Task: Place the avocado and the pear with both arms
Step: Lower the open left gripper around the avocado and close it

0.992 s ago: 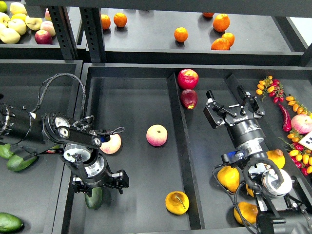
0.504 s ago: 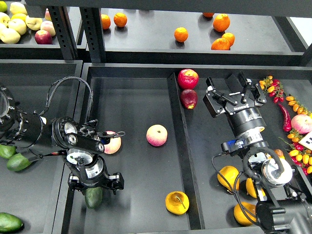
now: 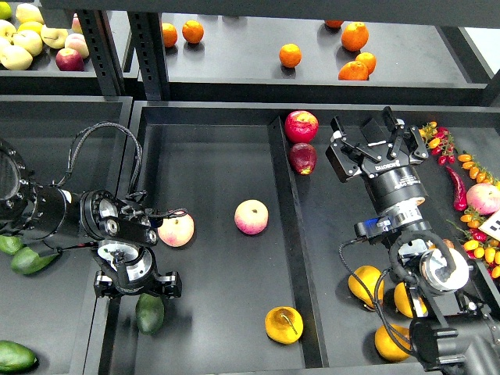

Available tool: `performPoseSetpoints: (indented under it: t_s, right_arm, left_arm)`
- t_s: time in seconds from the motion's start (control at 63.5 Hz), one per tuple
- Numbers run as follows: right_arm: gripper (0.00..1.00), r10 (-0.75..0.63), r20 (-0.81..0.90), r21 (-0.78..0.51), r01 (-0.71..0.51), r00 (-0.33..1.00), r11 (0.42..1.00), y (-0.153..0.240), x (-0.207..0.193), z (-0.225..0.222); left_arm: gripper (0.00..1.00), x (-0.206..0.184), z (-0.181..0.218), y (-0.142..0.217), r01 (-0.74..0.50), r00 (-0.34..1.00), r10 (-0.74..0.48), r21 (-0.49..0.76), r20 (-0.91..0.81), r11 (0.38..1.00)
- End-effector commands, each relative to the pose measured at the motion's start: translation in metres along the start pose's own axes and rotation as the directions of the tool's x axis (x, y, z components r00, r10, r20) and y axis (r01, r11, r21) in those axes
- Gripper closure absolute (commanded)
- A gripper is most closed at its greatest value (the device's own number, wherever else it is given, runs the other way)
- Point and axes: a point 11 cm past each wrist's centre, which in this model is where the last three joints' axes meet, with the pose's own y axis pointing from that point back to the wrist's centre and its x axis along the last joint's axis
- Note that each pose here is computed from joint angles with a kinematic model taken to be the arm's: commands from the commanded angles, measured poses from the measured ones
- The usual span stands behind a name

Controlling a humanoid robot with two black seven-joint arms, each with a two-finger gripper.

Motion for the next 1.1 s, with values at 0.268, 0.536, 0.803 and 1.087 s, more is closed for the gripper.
performPoseSetpoints:
  t_s: [0.268,0.536,0.803,1.087]
  right_arm:
    - [0.0,0.004,0.0,0.002,-0.004,1.0,1.0,0.002,0.002,0.0]
    - [0.0,0.006,0.002,0.002,-0.006,1.0,1.0,0.003,0.003,0.0]
    - [0.0,0.008,0.003,0.003,-0.008,1.0,1.0,0.004,0.004,0.0]
    - [0.0,0.01,0.002,0.004,-0.01,1.0,1.0,0.004,0.004,0.0]
  left_arm:
    - [0.01,0.001,-0.005,-0.011,-0.003,1.0,0.003,0.004,-0.023,1.0]
    - [0.01,0.0,-0.006,-0.019,-0.001,0.999,0.001,0.0,-0.038,1.0]
    - [0.03,-0.001,-0.007,-0.023,0.024,0.999,-0.024,-0.009,-0.046,1.0]
    - [0.07,-0.004,-0.005,-0.026,0.056,0.998,-0.057,-0.024,-0.04,0.998]
